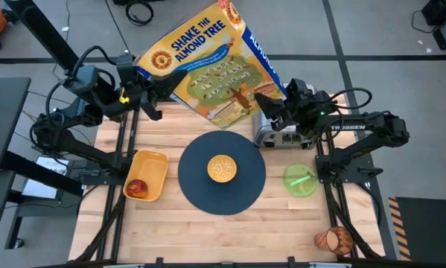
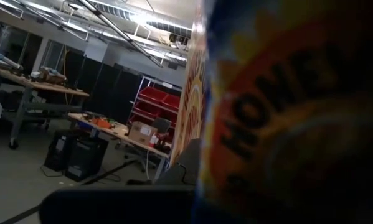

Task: Arrange a breakfast setting
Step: Pour the cereal from the cereal box into the bowl

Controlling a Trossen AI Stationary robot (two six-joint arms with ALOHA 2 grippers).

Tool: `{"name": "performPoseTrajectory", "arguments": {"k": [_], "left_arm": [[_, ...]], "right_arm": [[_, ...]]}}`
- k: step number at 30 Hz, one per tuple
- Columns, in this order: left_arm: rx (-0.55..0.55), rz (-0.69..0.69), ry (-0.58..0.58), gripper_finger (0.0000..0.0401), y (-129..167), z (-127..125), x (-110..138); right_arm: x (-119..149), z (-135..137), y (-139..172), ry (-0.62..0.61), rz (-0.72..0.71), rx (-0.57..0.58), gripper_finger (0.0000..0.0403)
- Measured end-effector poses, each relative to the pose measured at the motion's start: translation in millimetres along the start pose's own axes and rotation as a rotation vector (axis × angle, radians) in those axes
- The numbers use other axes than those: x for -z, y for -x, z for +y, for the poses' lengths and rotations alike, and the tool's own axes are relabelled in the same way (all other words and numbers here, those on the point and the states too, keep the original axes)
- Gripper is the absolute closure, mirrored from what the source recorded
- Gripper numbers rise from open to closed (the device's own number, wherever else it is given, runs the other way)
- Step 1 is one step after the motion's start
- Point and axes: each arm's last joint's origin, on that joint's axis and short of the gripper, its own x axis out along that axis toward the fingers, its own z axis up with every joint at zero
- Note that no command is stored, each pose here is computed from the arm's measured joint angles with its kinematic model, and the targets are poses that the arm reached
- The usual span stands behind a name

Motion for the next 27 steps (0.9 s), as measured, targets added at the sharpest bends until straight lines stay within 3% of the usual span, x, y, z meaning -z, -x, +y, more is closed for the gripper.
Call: {"name": "performPoseTrajectory", "arguments": {"k": [13, 27], "left_arm": [[-0.011, -0.001, -0.009, 0.0374, -3, 2, 2], [0.063, -0.008, -0.074, 0.0168, 18, -4, -14]], "right_arm": [[-3, 1, 0, 0.03, -0.012, 0.012, 0.0195], [-44, 10, 8, 0.109, -0.095, -0.024, 0.0198]]}}
